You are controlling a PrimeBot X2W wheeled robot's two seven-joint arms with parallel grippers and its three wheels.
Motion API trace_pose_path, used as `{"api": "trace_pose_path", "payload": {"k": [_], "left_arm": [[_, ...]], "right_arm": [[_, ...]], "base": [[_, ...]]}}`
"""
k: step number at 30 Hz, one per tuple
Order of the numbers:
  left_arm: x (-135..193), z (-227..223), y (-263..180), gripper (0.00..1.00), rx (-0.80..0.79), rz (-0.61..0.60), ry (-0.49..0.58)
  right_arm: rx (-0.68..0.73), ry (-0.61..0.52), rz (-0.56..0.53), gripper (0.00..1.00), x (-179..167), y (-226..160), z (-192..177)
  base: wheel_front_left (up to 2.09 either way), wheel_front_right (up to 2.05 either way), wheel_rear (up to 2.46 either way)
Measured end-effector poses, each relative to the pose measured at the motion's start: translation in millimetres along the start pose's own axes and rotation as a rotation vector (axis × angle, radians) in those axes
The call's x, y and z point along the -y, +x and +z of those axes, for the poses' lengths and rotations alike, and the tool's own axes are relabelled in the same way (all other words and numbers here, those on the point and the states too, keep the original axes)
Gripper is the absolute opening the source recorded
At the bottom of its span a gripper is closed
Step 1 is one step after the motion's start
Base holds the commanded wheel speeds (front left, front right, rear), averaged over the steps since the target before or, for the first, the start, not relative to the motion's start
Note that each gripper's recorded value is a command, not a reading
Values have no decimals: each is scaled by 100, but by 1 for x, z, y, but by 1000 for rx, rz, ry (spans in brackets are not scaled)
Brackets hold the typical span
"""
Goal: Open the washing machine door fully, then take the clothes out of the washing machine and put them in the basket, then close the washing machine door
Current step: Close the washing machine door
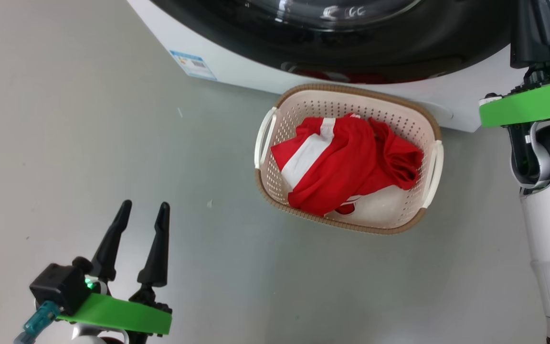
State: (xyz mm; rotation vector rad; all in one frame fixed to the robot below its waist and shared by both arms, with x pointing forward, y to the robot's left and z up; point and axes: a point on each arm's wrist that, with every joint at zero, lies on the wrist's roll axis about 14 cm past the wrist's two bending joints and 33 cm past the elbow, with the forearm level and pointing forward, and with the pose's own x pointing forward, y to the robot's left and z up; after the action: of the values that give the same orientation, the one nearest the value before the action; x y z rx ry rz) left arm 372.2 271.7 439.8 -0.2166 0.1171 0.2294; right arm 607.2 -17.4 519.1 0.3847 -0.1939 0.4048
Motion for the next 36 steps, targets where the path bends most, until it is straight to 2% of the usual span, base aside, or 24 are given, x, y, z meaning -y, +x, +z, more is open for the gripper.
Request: {"api": "trace_pose_path", "payload": {"k": [3,4,5,7,8,9,10,11,15,36], "left_arm": [[1,3,-1,100,12,-6,-4],[2,5,-2,100,16,-8,-6],[2,6,-3,100,18,-9,-7],[1,7,-4,100,23,-9,-8],[0,8,-5,100,25,-9,-9],[0,9,-7,100,27,-9,-10],[0,9,-9,100,27,-10,-10],[0,9,-10,100,27,-10,-11],[1,9,-16,100,26,-22,-9],[27,23,-30,100,69,-148,11]], "right_arm": [[-5,-14,9,0,-5,-3,4],[-12,-18,16,11,-7,-6,3],[-24,-21,20,26,-9,-10,1],[-55,-22,26,39,-13,-22,-5],[-68,-18,25,49,-15,-28,-8],[-82,-16,24,79,-16,-34,-11],[-95,-16,22,92,-16,-40,-13],[-104,-10,17,100,-17,-46,-13],[-139,-14,15,100,-20,-67,-16],[-266,-53,-161,100,13,-193,-12]], "base": [[0,0,0],[0,0,0],[0,0,0],[0,0,0],[0,0,0],[0,0,0],[0,0,0],[0,0,0],[0,0,0],[0,0,0]]}}
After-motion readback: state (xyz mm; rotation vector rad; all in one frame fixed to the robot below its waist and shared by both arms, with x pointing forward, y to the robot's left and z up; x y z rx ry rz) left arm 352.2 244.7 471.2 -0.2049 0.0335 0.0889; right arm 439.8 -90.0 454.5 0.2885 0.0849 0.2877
